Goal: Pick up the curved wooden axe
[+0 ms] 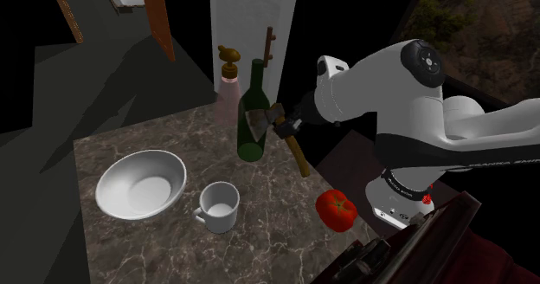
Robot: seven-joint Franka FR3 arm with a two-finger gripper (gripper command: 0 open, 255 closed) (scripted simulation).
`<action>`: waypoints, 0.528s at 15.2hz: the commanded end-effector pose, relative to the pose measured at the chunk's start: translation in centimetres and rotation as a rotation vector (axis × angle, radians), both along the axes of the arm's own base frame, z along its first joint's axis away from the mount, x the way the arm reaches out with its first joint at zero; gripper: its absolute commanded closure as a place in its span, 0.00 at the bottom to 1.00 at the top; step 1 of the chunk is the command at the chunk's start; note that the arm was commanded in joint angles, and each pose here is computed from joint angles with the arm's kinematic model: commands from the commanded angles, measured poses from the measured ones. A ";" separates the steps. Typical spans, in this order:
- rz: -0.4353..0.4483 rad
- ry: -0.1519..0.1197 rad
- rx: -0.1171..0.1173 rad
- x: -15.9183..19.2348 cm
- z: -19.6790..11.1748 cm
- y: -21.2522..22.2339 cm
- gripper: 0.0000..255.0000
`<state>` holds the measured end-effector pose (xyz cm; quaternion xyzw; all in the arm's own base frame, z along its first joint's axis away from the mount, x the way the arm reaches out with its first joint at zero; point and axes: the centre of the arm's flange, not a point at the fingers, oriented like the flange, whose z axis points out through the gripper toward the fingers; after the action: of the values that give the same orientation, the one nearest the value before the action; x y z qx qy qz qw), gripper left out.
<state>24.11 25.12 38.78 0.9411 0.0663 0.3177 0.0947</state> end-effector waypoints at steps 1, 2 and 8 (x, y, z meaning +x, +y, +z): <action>0.001 -0.001 0.000 -0.1 -1.1 0.0 0.00; 0.001 -0.001 0.000 -0.1 -1.6 0.0 0.00; 0.001 -0.001 0.000 -0.1 -1.9 0.0 1.00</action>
<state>24.03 25.17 36.87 0.9408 0.0667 0.3186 0.0943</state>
